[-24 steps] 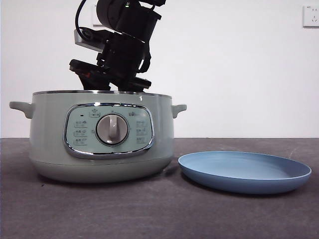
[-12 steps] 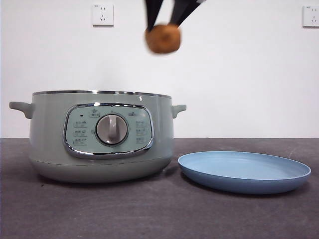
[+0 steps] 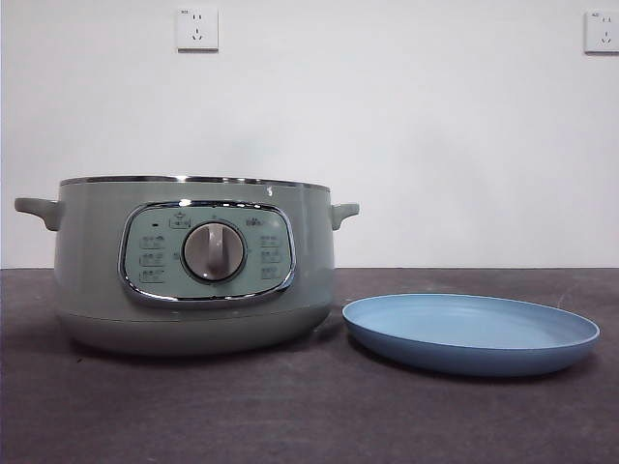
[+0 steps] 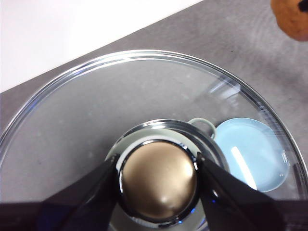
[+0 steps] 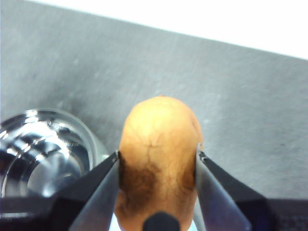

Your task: Take the potato out from the steamer,put the potato on the plate,close the lid

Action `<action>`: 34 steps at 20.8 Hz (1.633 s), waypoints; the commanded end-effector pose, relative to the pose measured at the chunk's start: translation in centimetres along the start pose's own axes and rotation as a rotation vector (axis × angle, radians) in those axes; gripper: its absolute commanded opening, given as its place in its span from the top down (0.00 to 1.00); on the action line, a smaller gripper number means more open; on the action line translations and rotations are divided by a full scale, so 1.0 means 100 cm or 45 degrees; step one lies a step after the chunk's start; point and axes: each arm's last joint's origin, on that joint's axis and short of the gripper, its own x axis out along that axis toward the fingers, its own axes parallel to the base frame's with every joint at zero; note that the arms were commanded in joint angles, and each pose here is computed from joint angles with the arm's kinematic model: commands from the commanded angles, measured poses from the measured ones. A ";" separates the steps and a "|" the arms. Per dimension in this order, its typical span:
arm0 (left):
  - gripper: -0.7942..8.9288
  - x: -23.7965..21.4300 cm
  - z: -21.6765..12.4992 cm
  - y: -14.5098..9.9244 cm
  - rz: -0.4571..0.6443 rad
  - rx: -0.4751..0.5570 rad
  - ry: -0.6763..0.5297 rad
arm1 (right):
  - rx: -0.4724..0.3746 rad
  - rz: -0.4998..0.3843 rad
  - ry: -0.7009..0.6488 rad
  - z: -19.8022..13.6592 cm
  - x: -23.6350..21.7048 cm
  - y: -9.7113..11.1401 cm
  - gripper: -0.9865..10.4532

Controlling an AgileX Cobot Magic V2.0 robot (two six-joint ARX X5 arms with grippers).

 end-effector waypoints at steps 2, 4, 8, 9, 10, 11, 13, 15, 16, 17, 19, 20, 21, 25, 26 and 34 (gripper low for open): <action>0.93 -0.005 0.006 -0.001 -0.032 0.038 -0.096 | 0.015 -0.016 0.110 -0.018 -0.004 -0.004 0.92; 0.93 -0.005 0.006 -0.001 -0.042 0.040 -0.103 | 0.006 -0.022 0.222 -0.038 0.001 -0.005 0.92; 0.93 -0.005 0.006 -0.001 -0.046 0.040 -0.103 | -0.015 -0.029 0.495 -0.080 0.034 -0.004 0.92; 0.93 -0.005 0.006 -0.001 -0.055 0.040 -0.104 | -0.020 -0.032 0.565 -0.090 0.045 -0.003 0.92; 0.93 -0.005 0.006 -0.002 -0.073 0.040 -0.107 | -0.026 -0.036 0.641 -0.102 0.057 -0.003 0.92; 0.93 -0.005 0.006 -0.002 -0.073 0.040 -0.106 | -0.029 -0.035 0.678 -0.111 0.069 -0.002 0.92; 0.93 -0.005 0.006 -0.002 -0.072 0.040 -0.105 | -0.032 -0.034 0.711 -0.131 0.096 0.000 0.92; 0.93 -0.005 0.006 -0.002 -0.073 0.039 -0.100 | -0.030 -0.029 0.718 -0.152 0.120 0.001 0.92; 0.93 -0.005 0.005 -0.002 -0.074 0.037 -0.094 | -0.022 -0.001 0.710 -0.161 0.130 0.002 0.92; 0.93 -0.005 0.005 -0.002 -0.075 0.036 -0.090 | -0.009 0.041 0.693 -0.172 0.141 0.003 0.92; 0.93 -0.004 0.005 -0.002 -0.075 0.035 -0.087 | 0.005 0.094 0.671 -0.191 0.158 0.005 0.92; 0.93 -0.003 0.005 -0.002 -0.076 0.035 -0.084 | 0.005 0.096 0.672 -0.199 0.167 0.005 0.92; 0.93 -0.003 0.005 -0.002 -0.076 0.034 -0.082 | 0.004 0.095 0.686 -0.208 0.176 0.006 0.92; 0.93 -0.003 0.004 -0.002 -0.078 0.031 -0.071 | -0.007 0.091 0.791 -0.231 0.206 0.007 0.92; 0.93 -0.003 0.004 -0.002 -0.079 0.030 -0.066 | -0.009 0.091 0.811 -0.234 0.211 0.007 0.92; 0.93 -0.003 0.004 -0.002 -0.079 0.030 -0.065 | 0.015 0.087 0.746 -0.225 0.199 0.006 0.47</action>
